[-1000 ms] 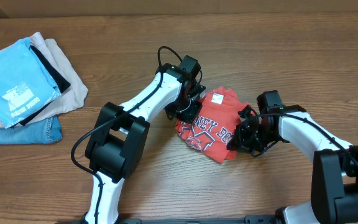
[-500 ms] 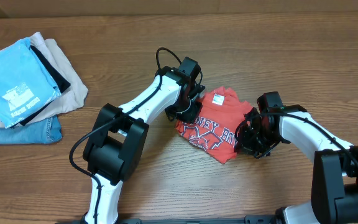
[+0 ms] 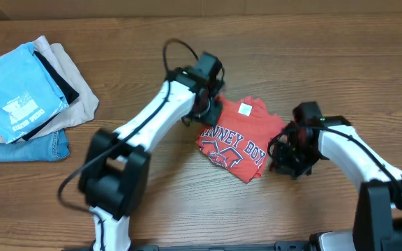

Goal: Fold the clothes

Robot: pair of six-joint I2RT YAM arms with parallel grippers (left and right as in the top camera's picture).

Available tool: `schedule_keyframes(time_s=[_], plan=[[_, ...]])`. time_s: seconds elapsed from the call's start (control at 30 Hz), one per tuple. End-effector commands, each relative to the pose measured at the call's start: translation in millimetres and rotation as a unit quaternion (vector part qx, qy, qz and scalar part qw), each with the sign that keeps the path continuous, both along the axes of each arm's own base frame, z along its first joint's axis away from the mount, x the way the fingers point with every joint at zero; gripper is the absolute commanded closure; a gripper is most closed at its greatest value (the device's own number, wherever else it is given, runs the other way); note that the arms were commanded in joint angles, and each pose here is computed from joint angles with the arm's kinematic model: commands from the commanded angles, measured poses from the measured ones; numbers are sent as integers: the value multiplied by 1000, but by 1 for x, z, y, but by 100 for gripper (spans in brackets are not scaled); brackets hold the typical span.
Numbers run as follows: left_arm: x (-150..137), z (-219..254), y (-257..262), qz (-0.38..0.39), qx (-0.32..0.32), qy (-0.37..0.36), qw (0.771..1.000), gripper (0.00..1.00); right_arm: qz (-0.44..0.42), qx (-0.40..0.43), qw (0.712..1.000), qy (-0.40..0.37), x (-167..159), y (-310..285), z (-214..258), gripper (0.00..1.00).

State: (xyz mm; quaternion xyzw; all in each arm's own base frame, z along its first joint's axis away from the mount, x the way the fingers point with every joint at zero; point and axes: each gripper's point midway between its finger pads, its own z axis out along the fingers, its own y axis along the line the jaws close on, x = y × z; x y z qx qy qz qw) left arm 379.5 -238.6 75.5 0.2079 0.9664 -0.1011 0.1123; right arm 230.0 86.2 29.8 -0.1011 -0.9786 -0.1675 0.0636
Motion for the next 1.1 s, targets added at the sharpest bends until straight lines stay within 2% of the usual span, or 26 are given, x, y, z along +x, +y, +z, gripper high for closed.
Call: schedule_keyframes(time_s=[0.0,0.1,0.2,0.33,0.47,0.67,0.73,0.83,0.97,1.07], plan=[[25,60,-3,1,-23,-96,995,31,-3,-4,993,-115,52,0,52,68],[31,56,-9,-14,-29,-105,994,27,2,-1,989,-146,67,1,59,60],[33,44,-26,-57,-56,-99,992,28,1,-6,987,-164,79,0,56,60],[30,20,-43,-75,-90,-67,991,35,18,9,985,-174,90,7,47,66],[15,1,-54,-90,-121,-15,988,47,58,81,983,-152,81,30,40,72],[8,-11,-62,-98,-141,10,985,50,67,92,989,-91,69,33,3,73],[10,-20,-62,-98,-138,14,985,50,64,71,993,-69,66,27,-12,73],[12,-49,-65,-96,-136,30,986,49,38,-7,999,-34,63,3,-39,73],[17,-75,-67,-90,-134,35,986,50,36,-53,997,-39,67,-12,-46,73],[33,-78,-63,-39,-129,22,991,48,36,-87,995,-44,70,-24,-48,71]])
